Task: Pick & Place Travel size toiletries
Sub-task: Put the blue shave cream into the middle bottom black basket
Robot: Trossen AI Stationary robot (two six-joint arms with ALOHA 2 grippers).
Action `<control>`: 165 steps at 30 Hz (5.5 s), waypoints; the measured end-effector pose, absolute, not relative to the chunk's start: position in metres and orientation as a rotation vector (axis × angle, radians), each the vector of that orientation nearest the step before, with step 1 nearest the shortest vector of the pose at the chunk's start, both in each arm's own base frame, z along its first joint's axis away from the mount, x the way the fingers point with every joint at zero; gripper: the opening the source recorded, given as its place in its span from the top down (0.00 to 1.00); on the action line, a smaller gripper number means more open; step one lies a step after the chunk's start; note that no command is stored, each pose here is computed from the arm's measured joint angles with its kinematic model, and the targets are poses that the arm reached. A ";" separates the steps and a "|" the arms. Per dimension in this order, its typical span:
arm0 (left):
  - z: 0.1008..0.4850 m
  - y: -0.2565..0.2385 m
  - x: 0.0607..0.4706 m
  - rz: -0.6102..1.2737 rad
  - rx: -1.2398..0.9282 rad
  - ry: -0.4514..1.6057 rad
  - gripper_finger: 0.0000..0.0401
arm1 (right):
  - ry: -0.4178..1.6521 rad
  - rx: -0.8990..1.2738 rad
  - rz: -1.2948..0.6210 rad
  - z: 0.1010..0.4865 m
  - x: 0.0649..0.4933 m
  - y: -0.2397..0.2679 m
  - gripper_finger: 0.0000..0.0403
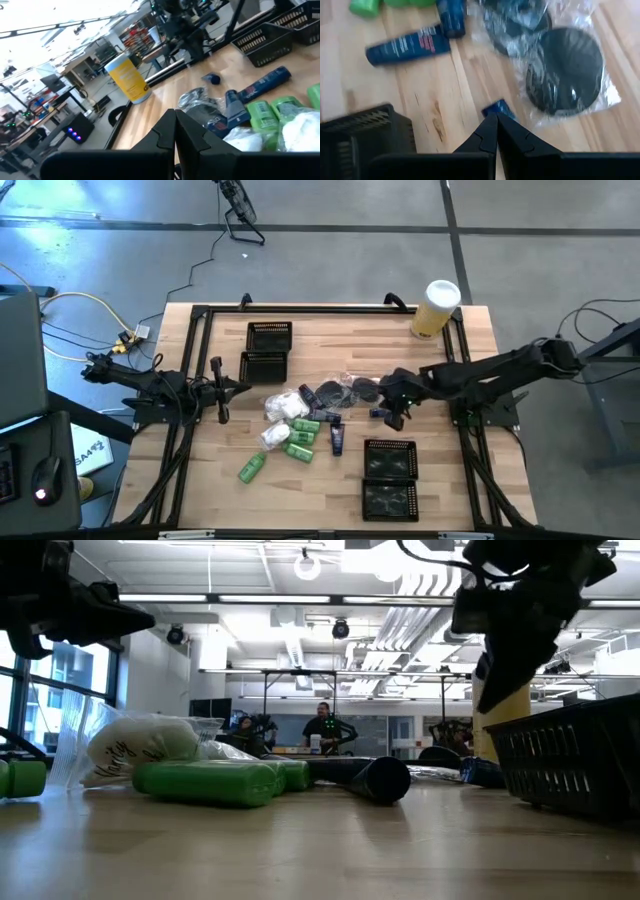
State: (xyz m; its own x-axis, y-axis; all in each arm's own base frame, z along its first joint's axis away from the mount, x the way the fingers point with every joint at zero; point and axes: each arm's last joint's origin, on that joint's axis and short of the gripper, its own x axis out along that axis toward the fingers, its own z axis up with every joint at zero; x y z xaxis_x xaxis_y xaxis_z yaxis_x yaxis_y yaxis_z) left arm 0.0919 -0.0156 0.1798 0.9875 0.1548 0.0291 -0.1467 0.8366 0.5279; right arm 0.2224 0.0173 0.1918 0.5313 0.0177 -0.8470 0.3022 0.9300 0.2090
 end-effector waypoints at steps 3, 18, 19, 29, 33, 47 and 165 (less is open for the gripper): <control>0.180 -0.016 0.092 0.159 0.558 0.017 1.00 | 1.068 0.333 -0.204 0.194 0.226 0.021 0.99; 0.179 -0.016 0.092 0.159 0.560 0.021 1.00 | 1.105 0.288 -0.211 0.198 0.244 0.025 0.95; 0.179 -0.016 0.092 0.159 0.560 0.022 1.00 | 1.105 0.289 -0.210 0.198 0.244 0.025 0.92; 0.178 -0.016 0.092 0.157 0.564 0.031 1.00 | 1.112 0.243 -0.157 0.198 0.244 0.026 0.51; 0.178 -0.016 0.092 0.157 0.564 0.032 1.00 | 1.090 0.197 -0.114 0.199 0.246 0.026 0.44; 0.178 -0.016 0.092 0.156 0.565 0.034 1.00 | 1.073 0.204 -0.092 0.175 0.242 0.026 0.49; 0.176 -0.016 0.092 0.153 0.570 0.044 1.00 | 0.940 0.229 -0.085 0.123 0.237 0.023 0.49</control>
State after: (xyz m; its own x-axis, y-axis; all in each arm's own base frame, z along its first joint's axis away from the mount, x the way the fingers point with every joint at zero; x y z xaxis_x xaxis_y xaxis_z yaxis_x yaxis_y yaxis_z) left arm 0.0921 -0.0157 0.1763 0.9877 0.1561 0.0009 -0.1318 0.8311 0.5403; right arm 0.2371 0.0226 0.1227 0.5889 0.0274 -0.8077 0.1714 0.9724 0.1580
